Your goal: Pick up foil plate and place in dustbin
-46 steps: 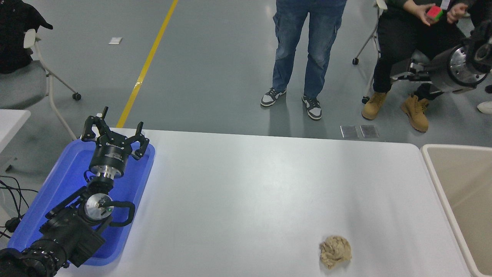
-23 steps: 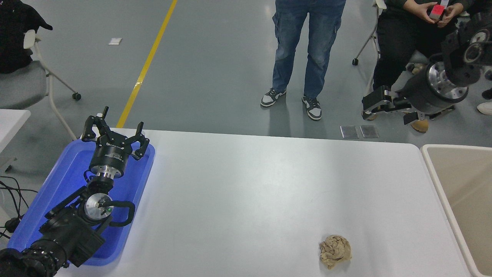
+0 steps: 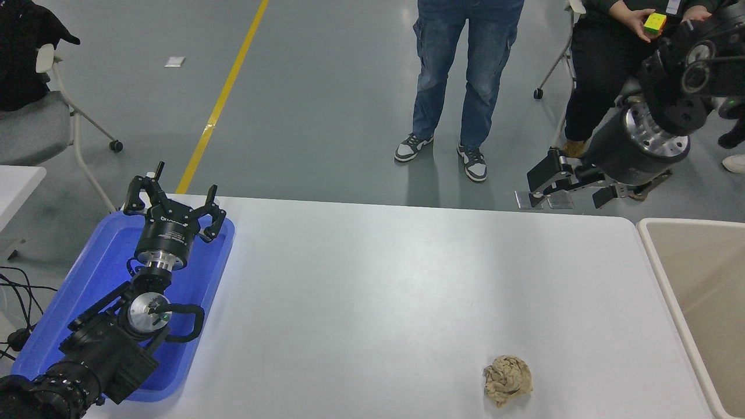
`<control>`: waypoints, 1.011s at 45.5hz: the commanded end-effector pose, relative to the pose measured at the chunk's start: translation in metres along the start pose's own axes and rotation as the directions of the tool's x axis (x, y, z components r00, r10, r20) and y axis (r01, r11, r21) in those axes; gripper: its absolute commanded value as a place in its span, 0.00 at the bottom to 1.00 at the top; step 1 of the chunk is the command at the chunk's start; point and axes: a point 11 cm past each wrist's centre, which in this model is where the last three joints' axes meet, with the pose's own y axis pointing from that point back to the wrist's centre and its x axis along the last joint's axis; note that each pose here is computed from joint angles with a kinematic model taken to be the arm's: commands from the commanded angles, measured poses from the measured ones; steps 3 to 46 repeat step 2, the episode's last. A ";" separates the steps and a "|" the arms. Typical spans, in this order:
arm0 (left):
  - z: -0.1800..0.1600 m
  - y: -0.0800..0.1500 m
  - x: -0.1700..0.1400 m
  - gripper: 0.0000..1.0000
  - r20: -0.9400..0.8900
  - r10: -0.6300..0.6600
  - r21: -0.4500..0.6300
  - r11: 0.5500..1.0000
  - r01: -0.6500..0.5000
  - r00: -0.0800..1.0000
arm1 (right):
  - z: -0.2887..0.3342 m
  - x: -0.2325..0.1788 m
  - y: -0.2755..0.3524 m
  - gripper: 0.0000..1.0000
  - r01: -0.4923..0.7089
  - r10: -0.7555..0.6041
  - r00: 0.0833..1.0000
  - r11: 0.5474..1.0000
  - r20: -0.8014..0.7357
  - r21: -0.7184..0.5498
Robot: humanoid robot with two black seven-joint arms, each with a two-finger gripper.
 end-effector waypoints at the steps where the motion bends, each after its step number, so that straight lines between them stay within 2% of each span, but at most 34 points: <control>1: 0.000 0.000 0.000 1.00 -0.001 0.001 0.000 1.000 -0.001 1.000 | -0.003 -0.001 0.000 1.00 0.009 -0.009 1.000 1.000 -0.011 -0.004; 46: 0.000 0.000 0.000 1.00 -0.001 0.001 -0.002 1.000 -0.001 1.000 | -0.003 -0.001 0.000 1.00 0.009 -0.009 1.000 1.000 -0.011 -0.004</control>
